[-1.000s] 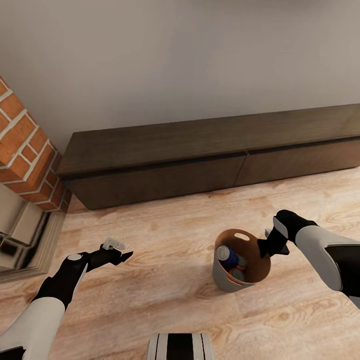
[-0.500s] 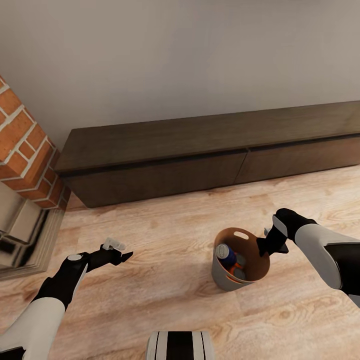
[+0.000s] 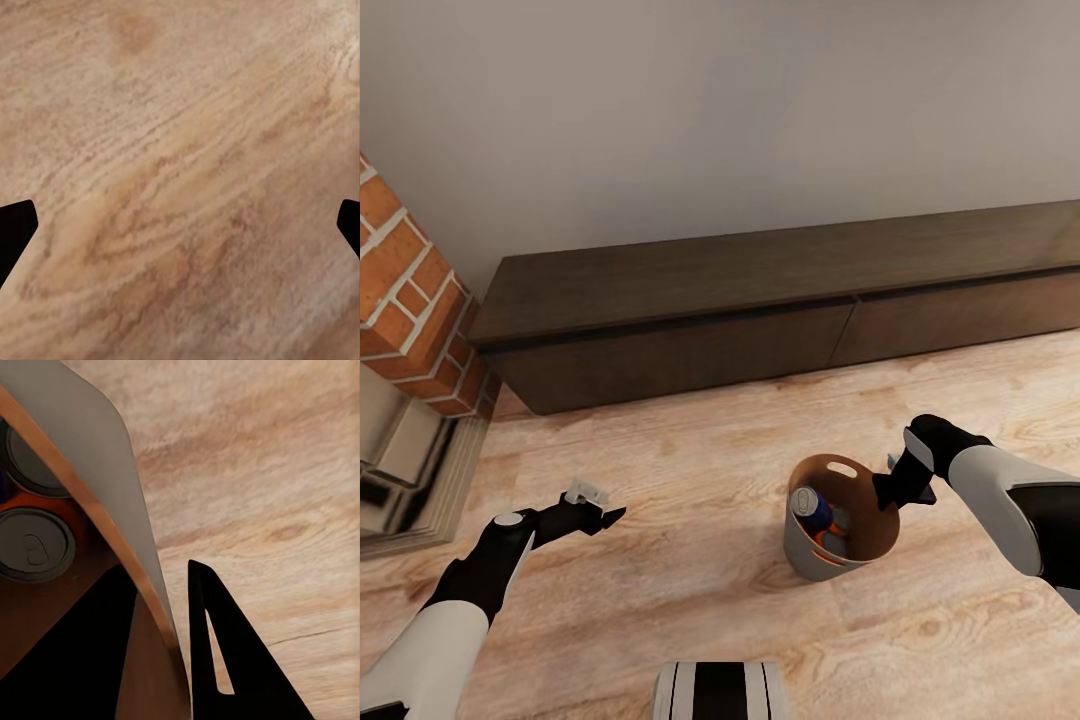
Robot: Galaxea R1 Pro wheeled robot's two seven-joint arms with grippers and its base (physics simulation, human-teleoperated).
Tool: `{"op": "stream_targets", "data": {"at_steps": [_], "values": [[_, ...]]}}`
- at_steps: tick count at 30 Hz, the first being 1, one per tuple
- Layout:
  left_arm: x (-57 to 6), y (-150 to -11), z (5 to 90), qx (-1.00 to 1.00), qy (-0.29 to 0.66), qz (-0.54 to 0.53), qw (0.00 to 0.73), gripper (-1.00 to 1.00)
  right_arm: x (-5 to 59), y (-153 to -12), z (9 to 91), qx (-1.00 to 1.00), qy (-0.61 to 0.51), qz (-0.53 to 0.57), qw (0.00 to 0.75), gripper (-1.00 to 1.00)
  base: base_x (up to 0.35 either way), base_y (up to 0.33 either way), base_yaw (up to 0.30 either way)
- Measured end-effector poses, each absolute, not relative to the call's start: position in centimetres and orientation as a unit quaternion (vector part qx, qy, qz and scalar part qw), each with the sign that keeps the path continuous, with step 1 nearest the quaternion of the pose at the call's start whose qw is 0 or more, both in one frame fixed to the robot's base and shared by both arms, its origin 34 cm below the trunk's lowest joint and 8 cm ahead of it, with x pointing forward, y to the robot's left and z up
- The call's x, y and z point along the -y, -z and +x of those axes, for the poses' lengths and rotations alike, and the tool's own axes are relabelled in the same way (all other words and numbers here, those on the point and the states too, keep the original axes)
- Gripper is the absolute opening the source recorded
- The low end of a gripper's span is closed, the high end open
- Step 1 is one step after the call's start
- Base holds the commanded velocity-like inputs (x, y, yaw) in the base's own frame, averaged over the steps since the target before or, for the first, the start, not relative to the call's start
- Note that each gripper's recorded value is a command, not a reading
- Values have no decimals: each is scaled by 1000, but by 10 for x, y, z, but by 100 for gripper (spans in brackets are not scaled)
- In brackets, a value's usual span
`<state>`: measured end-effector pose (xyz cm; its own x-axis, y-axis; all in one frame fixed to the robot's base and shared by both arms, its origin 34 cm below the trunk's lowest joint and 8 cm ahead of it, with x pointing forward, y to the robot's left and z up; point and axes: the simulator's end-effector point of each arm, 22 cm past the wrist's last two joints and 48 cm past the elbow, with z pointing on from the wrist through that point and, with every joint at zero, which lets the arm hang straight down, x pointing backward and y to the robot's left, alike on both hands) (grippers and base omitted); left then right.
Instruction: Put the three can of soda from the living room inside the tash can in the kitchen.
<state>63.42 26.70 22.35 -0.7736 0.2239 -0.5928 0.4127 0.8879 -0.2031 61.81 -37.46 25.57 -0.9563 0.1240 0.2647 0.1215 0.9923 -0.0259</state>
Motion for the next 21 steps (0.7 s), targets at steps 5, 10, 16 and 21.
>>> {"op": "stream_targets", "data": {"at_steps": [5,10,16,21], "values": [[-267,-223,634,-928,163,172,289,100,367,-249,613,988,10,-73,134,100,0,0,0],[-267,-222,633,-928,163,171,288,100,367,-251,621,990,9,-70,124,100,0,0,0],[-267,-222,633,-928,163,171,288,100,368,-252,623,990,9,-70,121,100,0,0,0],[-267,-222,633,-928,163,171,288,100,367,-252,623,990,9,-69,121,100,0,0,0]]}}
